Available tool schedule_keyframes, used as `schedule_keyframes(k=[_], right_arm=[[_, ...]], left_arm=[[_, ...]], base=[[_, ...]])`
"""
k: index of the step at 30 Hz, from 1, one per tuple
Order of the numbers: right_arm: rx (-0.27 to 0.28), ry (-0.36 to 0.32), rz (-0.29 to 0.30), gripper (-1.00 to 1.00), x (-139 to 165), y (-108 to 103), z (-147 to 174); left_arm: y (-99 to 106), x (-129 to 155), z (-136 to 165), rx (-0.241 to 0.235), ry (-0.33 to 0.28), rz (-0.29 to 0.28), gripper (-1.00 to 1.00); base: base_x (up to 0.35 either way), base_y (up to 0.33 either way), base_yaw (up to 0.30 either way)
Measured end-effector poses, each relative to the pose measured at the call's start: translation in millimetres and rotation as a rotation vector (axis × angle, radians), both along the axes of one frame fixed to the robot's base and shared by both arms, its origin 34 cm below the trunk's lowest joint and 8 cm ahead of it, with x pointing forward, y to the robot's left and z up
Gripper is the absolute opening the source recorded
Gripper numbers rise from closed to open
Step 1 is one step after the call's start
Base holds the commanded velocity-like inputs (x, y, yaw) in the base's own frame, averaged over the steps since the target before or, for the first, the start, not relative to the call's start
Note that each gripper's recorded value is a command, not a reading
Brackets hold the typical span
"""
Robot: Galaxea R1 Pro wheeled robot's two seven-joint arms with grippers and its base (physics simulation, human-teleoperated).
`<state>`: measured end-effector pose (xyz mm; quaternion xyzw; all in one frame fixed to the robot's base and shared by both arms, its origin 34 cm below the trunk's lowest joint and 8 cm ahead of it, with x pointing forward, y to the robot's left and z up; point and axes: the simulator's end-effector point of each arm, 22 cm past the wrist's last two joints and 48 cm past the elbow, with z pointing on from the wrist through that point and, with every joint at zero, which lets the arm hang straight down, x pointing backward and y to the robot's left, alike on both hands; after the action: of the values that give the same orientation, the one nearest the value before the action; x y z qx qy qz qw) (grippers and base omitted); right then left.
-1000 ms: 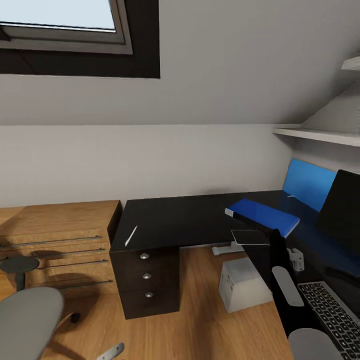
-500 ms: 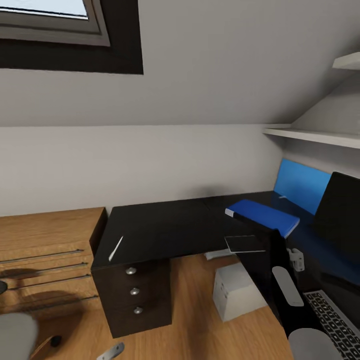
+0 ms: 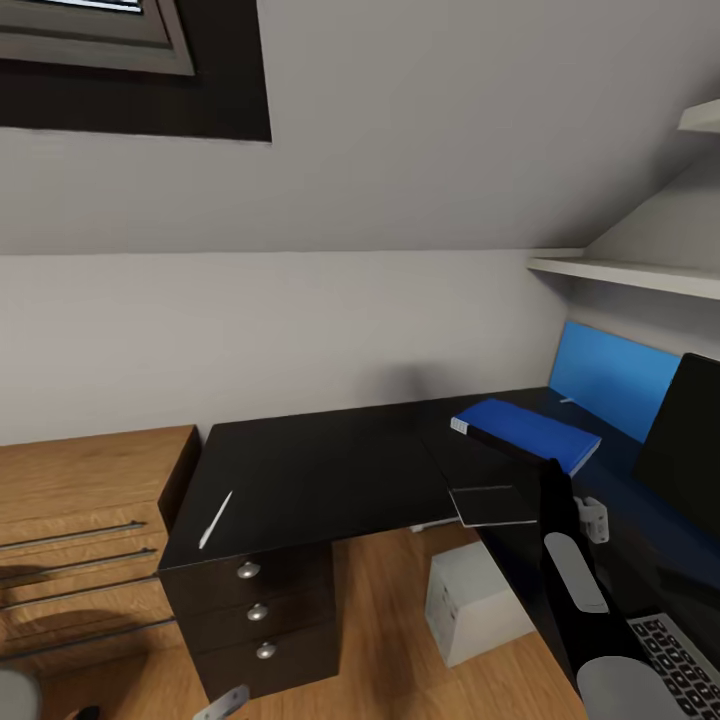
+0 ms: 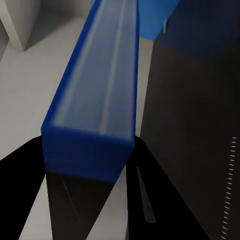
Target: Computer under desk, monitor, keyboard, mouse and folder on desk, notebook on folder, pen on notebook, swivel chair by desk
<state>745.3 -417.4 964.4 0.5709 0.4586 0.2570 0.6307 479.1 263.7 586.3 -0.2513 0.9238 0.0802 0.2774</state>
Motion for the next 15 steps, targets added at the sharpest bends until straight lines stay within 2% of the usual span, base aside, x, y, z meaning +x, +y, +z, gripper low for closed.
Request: schedule_keyframes(k=[3,9,15], right_arm=[[0.001,0.0,0.0,-1.0,-0.1,0.1,-0.1],[0.003,-0.001,-0.001,-1.0,-0.3,-0.1,0.2],[0.004,-0.006,0.001,-1.0,0.2,0.1,1.5]], left_arm=[[-0.2,-0.3,0.0,0.0,0.0,0.0,1.0],[-0.4,-0.2,0.1,0.0,0.0,0.0,1.0],[-0.4,0.0,0.0,0.0,0.0,0.0,1.0]], base=[[0.11,0.0,-0.001],[0.228,0.0,0.0],[0.072,0.0,0.0]])
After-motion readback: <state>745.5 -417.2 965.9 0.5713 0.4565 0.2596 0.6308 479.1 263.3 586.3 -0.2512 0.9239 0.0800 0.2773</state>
